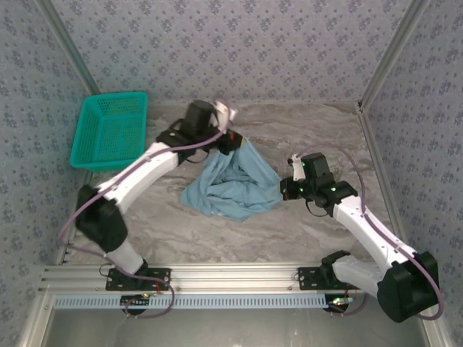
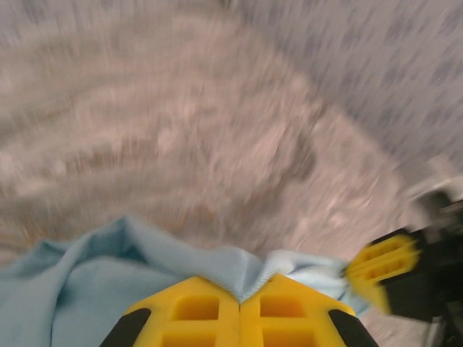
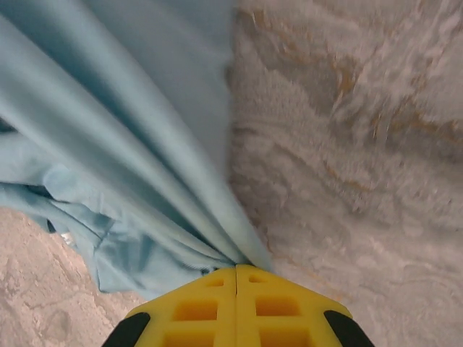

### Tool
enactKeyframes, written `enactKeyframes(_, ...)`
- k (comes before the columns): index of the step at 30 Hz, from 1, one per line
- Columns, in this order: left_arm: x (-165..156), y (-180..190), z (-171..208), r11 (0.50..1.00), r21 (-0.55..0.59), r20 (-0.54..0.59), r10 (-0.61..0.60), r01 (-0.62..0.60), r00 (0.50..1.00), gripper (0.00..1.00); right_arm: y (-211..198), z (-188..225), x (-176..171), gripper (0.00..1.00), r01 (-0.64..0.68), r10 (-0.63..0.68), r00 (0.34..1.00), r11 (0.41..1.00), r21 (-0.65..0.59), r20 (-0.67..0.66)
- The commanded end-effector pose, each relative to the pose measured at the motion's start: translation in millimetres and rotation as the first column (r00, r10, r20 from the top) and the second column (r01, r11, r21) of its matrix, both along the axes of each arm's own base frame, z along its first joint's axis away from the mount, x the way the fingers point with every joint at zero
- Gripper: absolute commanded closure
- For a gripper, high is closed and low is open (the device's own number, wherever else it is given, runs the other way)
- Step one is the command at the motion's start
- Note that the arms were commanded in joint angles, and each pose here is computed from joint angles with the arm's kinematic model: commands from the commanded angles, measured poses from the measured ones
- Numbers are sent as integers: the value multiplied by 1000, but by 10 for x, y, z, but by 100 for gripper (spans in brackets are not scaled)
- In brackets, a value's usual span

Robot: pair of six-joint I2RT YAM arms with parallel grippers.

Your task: Fold the inside-out t-shirt

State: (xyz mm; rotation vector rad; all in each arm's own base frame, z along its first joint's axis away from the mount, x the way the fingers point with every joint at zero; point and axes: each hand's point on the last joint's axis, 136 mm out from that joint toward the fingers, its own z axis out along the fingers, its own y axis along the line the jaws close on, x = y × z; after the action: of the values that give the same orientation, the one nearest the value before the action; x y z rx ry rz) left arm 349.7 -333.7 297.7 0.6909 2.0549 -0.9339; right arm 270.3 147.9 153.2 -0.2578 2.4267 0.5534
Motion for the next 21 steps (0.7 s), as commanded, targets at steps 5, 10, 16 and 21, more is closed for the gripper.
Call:
enactKeyframes(5,-110,321,652,987,-151,-39,57,-62,998,100,-102,651,270,100,19,-13,971,1000,-24,237)
enactKeyframes(10,-279,282,790,960,-279,-150,-42,-2,988,100,-449,422,480,100,195,-180,975,974,-117,129)
enactKeyframes(16,-266,238,507,961,-276,-230,-55,-11,972,100,-305,354,515,79,121,-88,985,964,-235,145)
enactKeyframes(21,-231,175,422,960,-281,-253,-81,7,964,100,179,562,305,71,-77,132,951,976,-202,279)
